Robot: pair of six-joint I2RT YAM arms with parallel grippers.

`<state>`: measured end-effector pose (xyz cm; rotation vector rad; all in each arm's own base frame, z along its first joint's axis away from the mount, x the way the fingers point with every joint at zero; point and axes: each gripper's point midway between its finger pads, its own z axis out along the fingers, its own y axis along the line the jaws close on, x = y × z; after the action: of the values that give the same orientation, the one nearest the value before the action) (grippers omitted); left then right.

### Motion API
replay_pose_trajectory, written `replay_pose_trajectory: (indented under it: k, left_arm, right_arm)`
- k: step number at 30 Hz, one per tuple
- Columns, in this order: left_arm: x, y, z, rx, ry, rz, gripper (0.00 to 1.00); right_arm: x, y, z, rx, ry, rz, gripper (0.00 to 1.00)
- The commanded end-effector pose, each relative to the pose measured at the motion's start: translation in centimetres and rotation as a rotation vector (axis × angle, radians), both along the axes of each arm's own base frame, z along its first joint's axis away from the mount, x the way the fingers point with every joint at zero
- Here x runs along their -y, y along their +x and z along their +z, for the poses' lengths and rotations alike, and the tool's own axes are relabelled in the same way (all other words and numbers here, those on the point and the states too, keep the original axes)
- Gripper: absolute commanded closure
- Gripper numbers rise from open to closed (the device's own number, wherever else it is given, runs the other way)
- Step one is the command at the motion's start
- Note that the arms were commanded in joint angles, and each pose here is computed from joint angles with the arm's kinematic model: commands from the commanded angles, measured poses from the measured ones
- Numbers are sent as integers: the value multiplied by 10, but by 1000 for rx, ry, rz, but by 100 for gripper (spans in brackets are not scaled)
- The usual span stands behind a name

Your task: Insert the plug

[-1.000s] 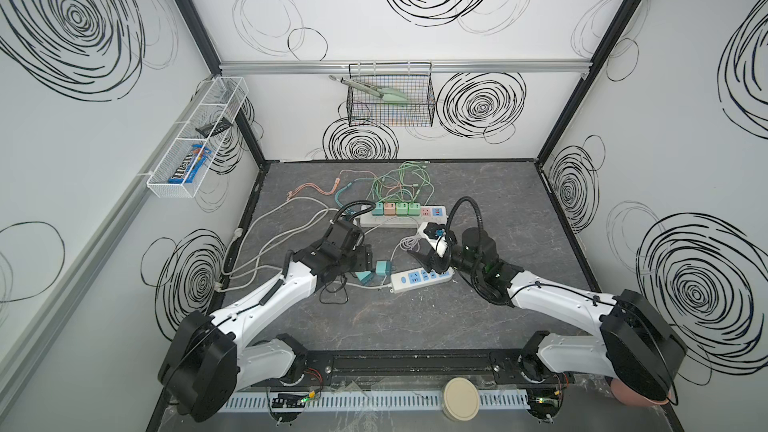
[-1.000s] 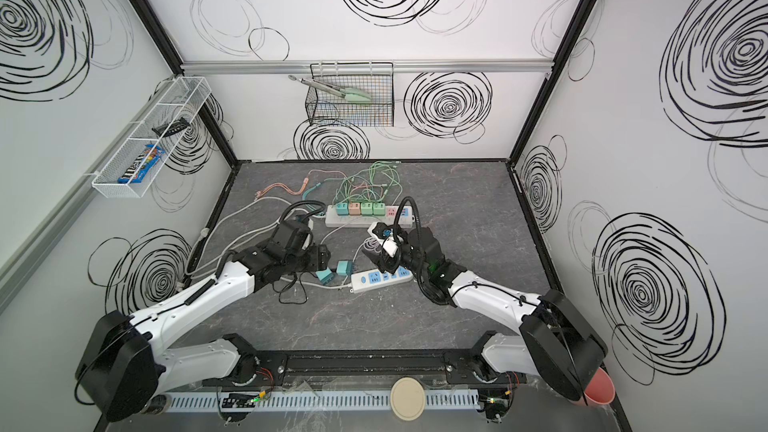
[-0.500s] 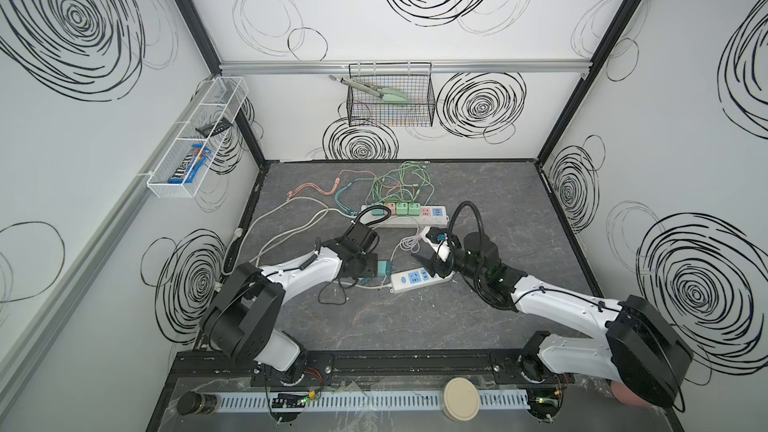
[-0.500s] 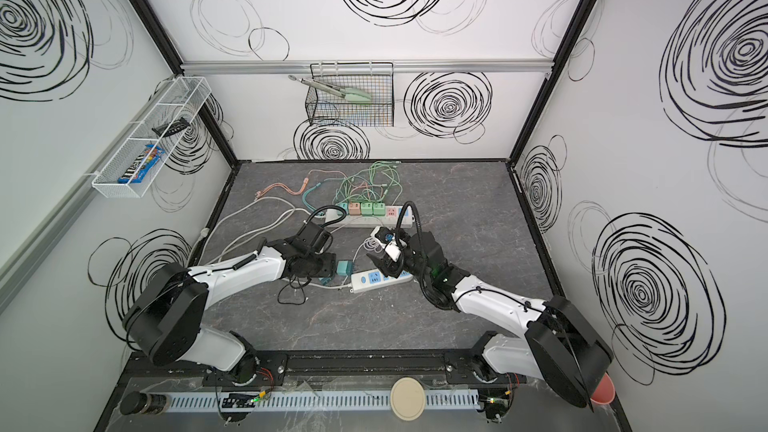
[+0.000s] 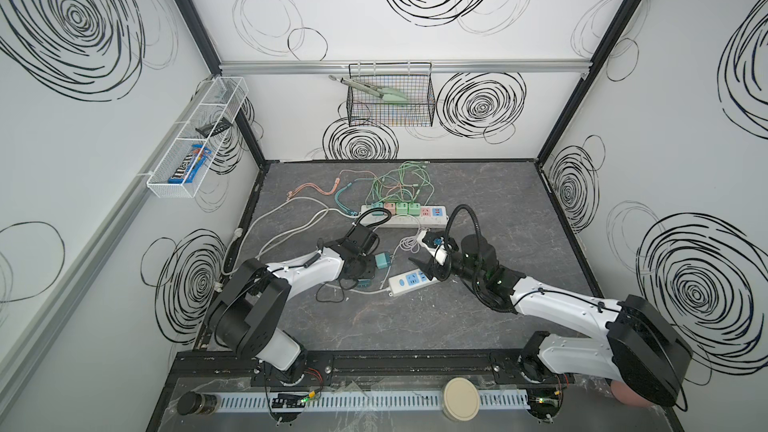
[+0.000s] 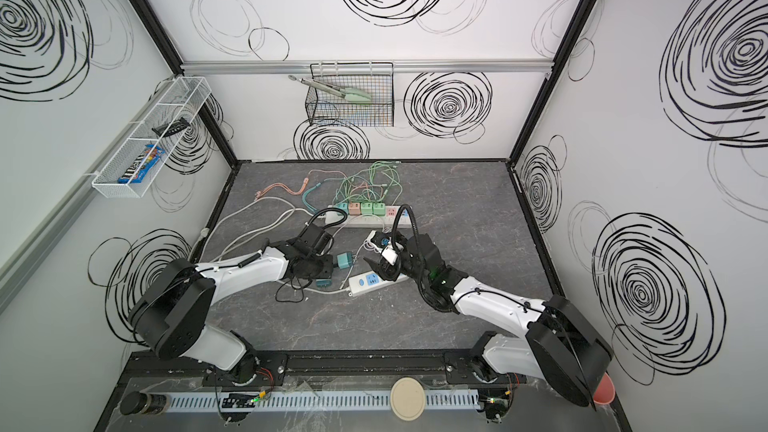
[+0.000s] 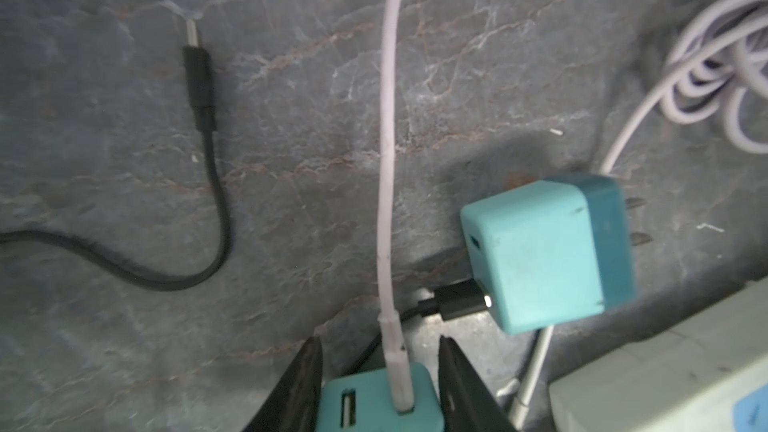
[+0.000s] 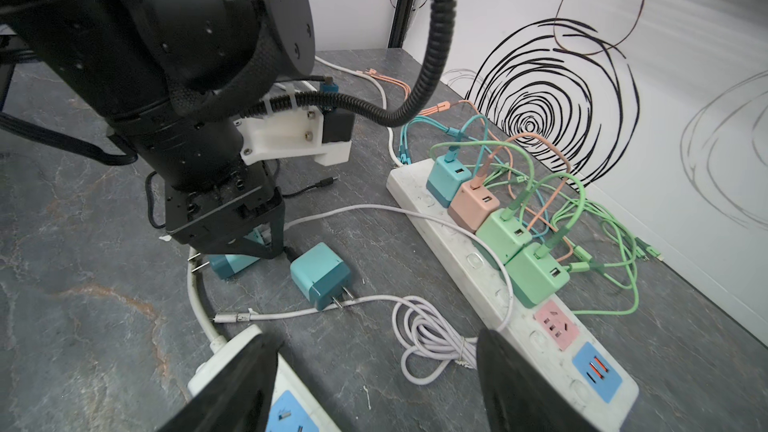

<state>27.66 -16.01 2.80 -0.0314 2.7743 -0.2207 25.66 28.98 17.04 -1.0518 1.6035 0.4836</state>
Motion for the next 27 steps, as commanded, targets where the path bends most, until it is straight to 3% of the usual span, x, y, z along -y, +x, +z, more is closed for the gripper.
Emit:
replay_pose_trajectory:
  k: [1, 9, 16, 22, 27]
  left_arm:
    - [-4, 7, 29, 95, 2, -9, 81]
    - [4, 13, 79, 307, -52, -98, 100]
    - [51, 6, 113, 566, -47, -339, 100]
    - [93, -3, 149, 826, -129, -567, 100]
    - [109, -15, 175, 1055, -133, -736, 100]
  right_arm:
    - [2, 2, 3, -14, 15, -29, 20]
    - [20, 28, 17, -190, 158, -190, 17]
    - [58, 60, 7, -633, 248, -327, 10]
    - [49, 37, 10, -914, 280, -191, 10]
    - [37, 10, 22, -1011, 291, -64, 16]
